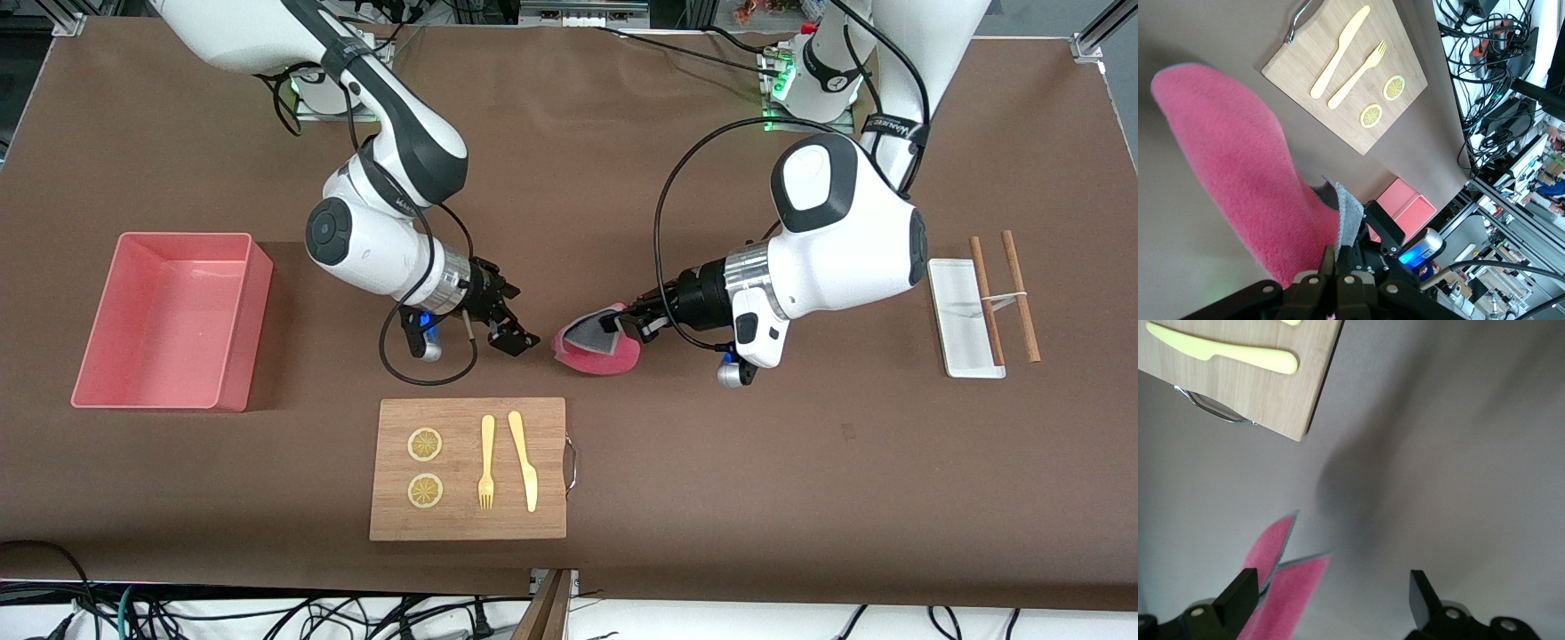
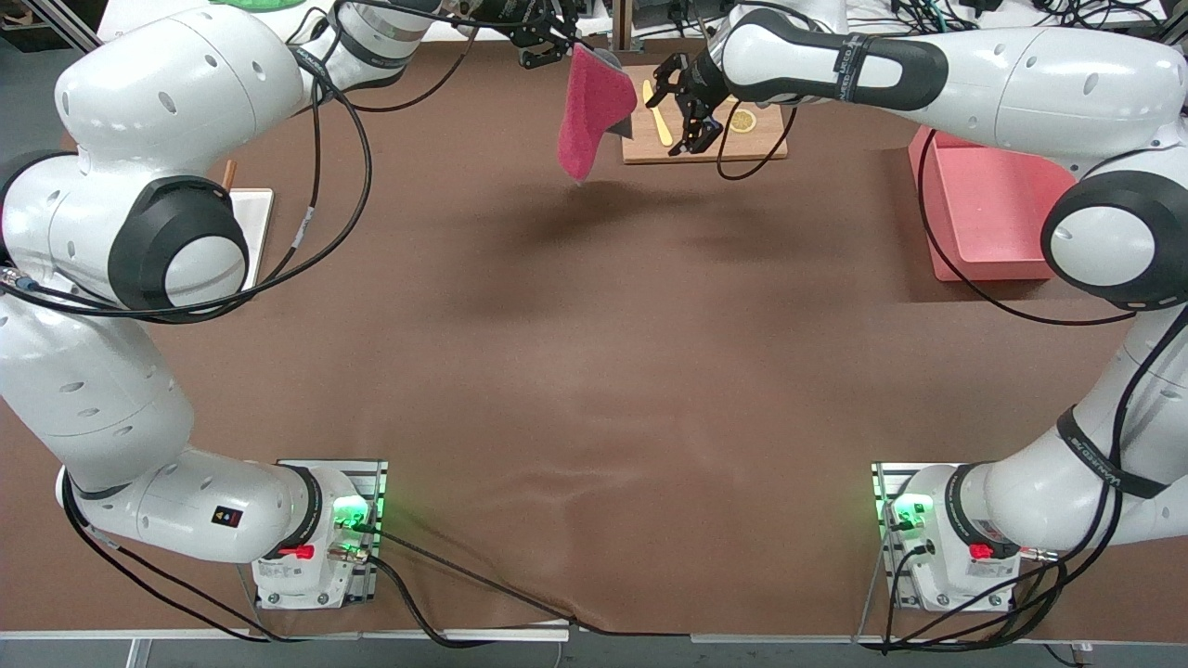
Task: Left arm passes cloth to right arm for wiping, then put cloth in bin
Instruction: 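Grasp the hanging cloth with the right gripper beside the left gripper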
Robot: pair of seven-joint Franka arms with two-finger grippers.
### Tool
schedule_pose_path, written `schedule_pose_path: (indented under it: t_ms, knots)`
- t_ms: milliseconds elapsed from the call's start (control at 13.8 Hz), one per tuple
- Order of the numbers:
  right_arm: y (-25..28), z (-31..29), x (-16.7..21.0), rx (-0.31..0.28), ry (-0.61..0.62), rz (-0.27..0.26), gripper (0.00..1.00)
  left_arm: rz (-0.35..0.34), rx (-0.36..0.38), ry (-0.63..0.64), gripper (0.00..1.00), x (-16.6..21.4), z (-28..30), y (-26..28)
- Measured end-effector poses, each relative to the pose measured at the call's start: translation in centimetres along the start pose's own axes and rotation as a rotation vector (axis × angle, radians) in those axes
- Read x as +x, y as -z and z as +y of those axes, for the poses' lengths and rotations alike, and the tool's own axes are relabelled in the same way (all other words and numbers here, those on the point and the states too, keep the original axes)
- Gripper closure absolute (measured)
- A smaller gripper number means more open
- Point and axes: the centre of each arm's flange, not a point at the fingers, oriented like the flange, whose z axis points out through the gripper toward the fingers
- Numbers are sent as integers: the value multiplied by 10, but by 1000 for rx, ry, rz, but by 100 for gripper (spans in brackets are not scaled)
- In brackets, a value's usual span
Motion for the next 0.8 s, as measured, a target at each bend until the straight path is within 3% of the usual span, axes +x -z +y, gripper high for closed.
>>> schedule_pose_path:
  t_ms: [798]
  knots:
    - [-6, 0, -4, 9, -28, -6, 0, 7, -6, 17, 98, 2, 1, 3]
